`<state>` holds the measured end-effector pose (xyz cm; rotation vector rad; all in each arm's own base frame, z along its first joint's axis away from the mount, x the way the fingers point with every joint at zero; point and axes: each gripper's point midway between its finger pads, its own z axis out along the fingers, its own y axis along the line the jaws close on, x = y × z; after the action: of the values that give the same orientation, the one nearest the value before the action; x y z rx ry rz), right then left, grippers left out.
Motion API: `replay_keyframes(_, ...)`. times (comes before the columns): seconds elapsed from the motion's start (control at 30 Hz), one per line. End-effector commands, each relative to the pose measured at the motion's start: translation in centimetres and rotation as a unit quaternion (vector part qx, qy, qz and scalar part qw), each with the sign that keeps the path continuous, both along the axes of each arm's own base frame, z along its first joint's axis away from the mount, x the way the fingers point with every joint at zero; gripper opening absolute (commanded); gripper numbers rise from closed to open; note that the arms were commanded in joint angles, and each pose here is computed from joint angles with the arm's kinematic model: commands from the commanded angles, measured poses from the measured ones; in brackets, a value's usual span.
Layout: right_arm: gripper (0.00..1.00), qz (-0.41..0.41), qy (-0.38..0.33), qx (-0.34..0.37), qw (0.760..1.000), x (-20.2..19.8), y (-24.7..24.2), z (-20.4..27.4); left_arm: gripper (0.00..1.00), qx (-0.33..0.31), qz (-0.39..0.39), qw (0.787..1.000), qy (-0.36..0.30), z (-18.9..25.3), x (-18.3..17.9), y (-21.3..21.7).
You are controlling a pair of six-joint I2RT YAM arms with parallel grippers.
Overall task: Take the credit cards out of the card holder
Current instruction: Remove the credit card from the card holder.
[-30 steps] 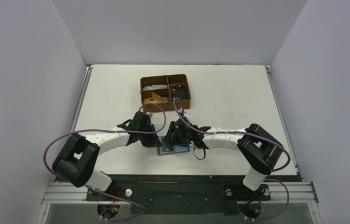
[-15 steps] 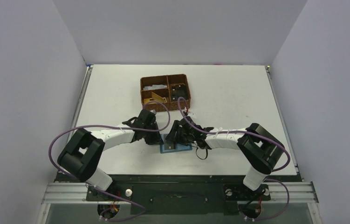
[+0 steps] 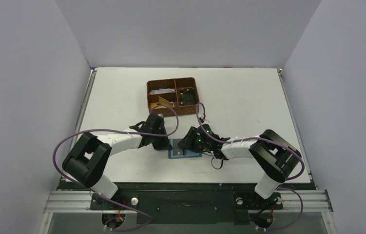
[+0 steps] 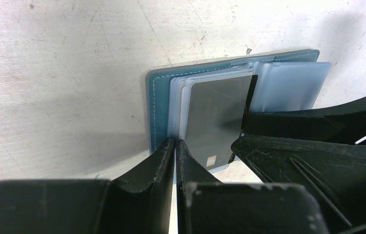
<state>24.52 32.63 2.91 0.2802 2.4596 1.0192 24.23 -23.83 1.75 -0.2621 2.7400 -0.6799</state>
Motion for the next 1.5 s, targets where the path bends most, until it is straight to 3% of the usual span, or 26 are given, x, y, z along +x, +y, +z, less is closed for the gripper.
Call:
replay_keyframes(0.0,0.34,0.011,-0.005,0.050,0.999,-0.4,0.9,1.7,0.03,0.080,0.008,0.996,0.041,-3.9,-2.1,2.8)
replay_keyframes(0.47,0.13,-0.006,-0.001,0.096,0.995,-0.3,0.4,1.8,0.03,0.077,0.009,0.996,0.043,-3.9,-2.3,2.7)
replay_keyframes(0.83,0.01,-0.007,0.002,0.087,0.996,-0.1,0.3,1.3,0.03,0.076,0.014,0.996,0.039,-3.7,-2.4,3.0)
replay_keyframes(1.47,0.00,-0.020,0.001,-0.010,1.000,-0.2,-2.9,-1.1,0.00,0.094,0.041,0.993,0.050,-4.5,-3.0,4.5)
